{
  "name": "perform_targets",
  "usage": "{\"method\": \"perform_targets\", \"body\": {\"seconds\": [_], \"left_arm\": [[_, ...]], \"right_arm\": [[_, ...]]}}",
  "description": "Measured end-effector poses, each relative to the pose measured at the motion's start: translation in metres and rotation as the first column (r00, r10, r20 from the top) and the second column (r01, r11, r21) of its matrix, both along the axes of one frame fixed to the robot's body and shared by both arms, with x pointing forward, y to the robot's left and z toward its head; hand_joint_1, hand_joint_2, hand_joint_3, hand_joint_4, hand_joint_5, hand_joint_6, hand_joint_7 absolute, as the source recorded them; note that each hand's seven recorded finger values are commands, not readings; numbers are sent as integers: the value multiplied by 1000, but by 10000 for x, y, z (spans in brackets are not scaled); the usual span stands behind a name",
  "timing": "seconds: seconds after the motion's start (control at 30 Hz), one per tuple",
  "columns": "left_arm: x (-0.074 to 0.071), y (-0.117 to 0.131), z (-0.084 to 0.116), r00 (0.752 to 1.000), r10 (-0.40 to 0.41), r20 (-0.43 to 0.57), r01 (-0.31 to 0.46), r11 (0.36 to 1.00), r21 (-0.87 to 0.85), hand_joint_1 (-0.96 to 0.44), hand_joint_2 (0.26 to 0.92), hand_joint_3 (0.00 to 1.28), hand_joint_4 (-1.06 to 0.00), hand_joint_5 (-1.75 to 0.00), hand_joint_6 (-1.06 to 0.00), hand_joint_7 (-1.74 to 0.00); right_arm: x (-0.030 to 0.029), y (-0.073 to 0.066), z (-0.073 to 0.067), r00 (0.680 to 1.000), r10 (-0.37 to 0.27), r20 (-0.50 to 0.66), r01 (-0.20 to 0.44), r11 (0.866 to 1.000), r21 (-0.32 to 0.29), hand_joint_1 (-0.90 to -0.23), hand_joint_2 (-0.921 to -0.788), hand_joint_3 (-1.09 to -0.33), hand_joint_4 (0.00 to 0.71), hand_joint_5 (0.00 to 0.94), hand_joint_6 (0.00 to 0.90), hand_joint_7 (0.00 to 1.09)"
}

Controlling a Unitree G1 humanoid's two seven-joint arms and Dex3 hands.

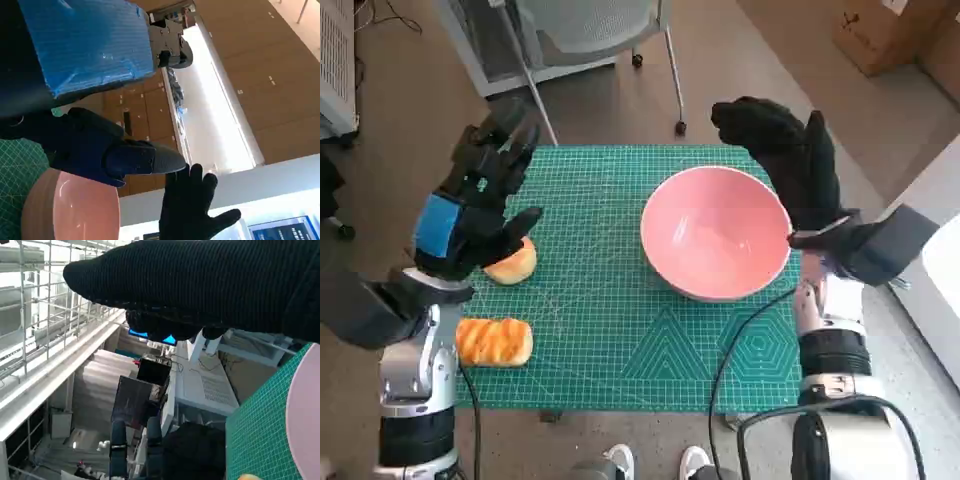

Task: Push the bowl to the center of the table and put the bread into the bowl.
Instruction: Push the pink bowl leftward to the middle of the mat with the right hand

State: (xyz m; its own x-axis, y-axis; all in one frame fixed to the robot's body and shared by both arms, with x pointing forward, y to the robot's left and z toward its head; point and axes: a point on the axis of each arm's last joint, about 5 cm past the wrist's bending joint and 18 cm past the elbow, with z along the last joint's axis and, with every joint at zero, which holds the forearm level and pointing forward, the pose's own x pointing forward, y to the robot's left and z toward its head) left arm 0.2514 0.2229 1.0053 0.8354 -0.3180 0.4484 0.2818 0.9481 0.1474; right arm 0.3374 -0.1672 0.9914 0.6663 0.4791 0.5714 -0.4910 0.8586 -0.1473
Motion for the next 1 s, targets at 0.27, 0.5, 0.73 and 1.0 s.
{"method": "perform_targets", "body": {"seconds": [0.27,0.5,0.73,1.0], "left_arm": [[5,-10,0,1000,-4,-12,4,1000,0,-547,921,319,-120,0,1,-386],[5,-15,2,1000,-4,-14,4,1000,1,-558,921,322,-120,-1,1,-384],[-2,-22,18,1000,-6,-5,6,1000,4,-567,921,323,-121,-1,1,-385],[-16,-41,50,1000,-10,10,10,1000,8,-568,921,325,-123,-2,1,-388]], "right_arm": [[0,-5,1,1000,-1,0,1,1000,-3,-702,-921,-686,192,0,347,7],[0,-3,1,1000,0,-1,0,1000,-5,-698,-921,-688,191,0,346,6],[2,5,-1,1000,5,-5,-5,1000,-9,-692,-921,-686,191,0,346,6],[3,-4,0,1000,6,-7,-6,1000,-12,-690,-921,-680,190,0,346,5]]}}
